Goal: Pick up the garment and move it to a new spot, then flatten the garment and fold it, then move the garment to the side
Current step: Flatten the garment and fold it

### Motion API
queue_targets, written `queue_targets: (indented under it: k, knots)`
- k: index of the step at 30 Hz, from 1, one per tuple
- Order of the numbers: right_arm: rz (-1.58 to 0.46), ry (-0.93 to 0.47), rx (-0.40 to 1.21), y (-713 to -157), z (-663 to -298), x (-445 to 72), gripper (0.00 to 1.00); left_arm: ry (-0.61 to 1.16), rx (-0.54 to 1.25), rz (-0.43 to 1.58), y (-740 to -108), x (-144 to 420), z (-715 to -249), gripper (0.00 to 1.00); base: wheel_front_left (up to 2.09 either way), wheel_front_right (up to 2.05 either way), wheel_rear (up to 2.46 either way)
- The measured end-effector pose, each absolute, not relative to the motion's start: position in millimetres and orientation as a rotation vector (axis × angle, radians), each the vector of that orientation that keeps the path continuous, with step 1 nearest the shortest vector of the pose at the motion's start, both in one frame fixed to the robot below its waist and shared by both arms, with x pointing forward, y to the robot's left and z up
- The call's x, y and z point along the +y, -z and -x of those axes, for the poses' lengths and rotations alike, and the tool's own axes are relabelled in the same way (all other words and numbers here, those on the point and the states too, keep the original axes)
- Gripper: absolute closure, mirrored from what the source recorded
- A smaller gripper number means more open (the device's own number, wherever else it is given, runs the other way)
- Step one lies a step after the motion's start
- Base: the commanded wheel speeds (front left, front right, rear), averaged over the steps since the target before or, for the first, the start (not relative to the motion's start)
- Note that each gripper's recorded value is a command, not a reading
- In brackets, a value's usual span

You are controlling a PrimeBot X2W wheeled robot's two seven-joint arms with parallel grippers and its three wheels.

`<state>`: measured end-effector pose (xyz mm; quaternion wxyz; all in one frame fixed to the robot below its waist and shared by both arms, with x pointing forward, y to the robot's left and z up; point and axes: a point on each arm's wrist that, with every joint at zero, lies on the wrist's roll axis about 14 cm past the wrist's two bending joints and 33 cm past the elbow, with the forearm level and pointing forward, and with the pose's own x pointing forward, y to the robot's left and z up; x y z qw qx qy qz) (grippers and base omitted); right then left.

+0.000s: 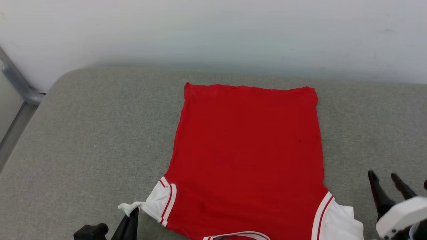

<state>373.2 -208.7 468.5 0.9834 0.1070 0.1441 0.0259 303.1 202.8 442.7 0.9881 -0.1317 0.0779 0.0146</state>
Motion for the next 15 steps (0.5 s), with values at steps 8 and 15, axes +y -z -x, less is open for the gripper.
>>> queue_targets:
  k: [8, 15]
  knots:
    - [-0.213, -0.076, 0.325, -473.6, -478.7, -208.3, 0.00, 0.012, 0.101, 0.269, -456.9, 188.1, -338.8, 1.00, 0.00, 0.00, 0.00]
    - [-0.161, -0.152, 0.543, -446.7, -555.6, -179.8, 0.00, 0.014, 0.099, 0.274, -452.6, 183.5, -361.8, 1.00, 0.00, 0.00, 0.00]
